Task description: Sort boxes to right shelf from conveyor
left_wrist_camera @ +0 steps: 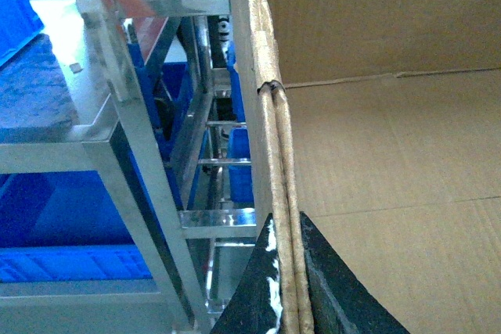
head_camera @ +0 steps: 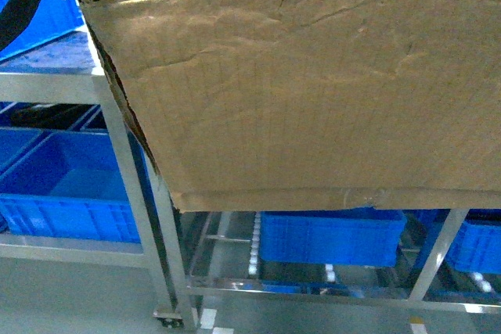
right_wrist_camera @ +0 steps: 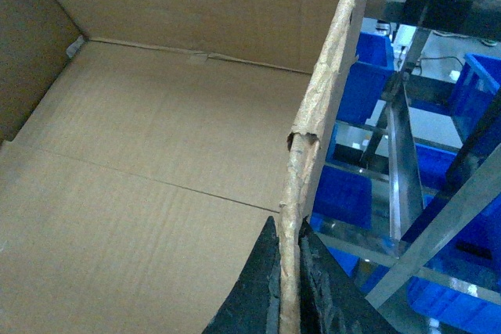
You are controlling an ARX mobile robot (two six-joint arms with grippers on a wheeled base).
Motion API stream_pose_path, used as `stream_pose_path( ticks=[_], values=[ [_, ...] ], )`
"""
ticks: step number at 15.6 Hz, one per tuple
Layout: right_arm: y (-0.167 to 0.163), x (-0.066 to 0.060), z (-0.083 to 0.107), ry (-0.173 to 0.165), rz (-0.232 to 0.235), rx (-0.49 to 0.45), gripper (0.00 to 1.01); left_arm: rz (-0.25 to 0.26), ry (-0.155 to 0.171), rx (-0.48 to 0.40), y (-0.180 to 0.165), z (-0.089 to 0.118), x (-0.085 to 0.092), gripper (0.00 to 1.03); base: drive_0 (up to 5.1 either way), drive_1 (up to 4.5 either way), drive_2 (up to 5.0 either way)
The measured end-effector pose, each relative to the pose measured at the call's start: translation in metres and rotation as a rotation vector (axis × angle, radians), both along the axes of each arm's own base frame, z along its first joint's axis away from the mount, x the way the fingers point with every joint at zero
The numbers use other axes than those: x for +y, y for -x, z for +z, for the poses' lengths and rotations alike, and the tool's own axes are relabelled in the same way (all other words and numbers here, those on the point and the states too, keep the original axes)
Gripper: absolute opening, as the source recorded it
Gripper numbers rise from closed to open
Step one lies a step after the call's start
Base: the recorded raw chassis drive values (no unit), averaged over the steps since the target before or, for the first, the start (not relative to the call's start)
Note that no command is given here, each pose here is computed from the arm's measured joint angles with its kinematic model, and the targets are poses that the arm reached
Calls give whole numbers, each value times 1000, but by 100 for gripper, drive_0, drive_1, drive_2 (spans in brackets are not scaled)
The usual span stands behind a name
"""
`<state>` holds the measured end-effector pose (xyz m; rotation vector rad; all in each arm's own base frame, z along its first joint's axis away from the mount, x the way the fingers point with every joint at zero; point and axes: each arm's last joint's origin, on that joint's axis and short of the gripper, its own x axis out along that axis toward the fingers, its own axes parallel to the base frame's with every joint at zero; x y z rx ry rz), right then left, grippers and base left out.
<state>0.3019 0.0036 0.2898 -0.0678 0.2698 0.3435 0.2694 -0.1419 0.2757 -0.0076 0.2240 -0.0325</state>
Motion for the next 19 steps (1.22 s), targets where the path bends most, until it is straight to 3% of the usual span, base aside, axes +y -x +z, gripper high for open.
stream_pose_path(
  ticks=[19],
  values=[
    [0,2,0,-1,12,0,2,7,-1,0,0,1,2,2,4,4,4]
  ],
)
